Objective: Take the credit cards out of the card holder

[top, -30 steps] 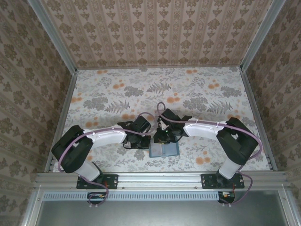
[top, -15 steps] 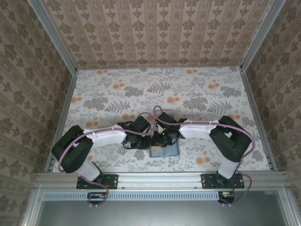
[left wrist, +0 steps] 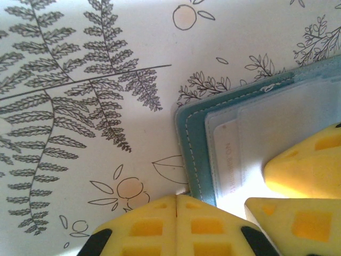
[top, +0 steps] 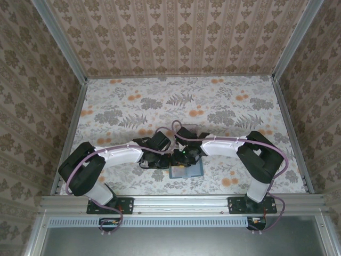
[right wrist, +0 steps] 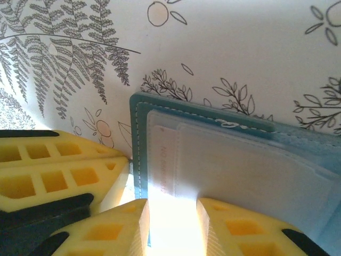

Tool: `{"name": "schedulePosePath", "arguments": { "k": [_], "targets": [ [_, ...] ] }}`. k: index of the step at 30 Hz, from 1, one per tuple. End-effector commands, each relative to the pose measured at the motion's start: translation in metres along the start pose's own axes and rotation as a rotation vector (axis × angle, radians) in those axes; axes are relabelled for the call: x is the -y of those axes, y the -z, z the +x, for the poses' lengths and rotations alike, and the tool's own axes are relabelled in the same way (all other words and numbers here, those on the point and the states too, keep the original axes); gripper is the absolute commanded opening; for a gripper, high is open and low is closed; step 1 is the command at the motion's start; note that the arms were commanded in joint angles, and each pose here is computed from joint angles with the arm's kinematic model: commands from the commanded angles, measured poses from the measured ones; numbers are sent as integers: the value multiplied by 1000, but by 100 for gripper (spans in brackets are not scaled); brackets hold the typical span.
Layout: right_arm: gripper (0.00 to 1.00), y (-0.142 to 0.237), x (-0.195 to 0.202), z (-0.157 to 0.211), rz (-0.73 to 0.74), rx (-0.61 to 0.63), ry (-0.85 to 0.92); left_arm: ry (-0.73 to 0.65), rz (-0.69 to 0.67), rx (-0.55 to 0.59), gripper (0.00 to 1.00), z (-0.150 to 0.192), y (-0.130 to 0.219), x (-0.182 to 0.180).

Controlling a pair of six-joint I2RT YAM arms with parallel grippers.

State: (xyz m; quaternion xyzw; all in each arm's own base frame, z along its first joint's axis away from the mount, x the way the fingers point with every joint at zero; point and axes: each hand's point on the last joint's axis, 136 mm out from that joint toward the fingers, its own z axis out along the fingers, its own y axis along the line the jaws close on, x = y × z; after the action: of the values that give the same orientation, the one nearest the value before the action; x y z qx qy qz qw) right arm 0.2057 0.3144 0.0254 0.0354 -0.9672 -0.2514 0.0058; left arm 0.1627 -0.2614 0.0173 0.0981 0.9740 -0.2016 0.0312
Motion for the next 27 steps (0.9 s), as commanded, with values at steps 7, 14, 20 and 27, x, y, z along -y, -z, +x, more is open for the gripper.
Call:
{"name": "schedulePosePath", "arguments": {
  "k": [7,14,20,27],
  "targets": [
    [39,14,20,2,189,30,51,-1,-15,-36,0,12,-6,-11],
    [43,28,28,4,277,42,73,0,-10,-38,0,12,-7,-11],
    [45,38,33,4,334,57,87,4,-6,-42,0,13,-8,-10],
    [46,48,38,5,388,73,100,5,-1,-47,0,13,-11,-10]
  ]
}}
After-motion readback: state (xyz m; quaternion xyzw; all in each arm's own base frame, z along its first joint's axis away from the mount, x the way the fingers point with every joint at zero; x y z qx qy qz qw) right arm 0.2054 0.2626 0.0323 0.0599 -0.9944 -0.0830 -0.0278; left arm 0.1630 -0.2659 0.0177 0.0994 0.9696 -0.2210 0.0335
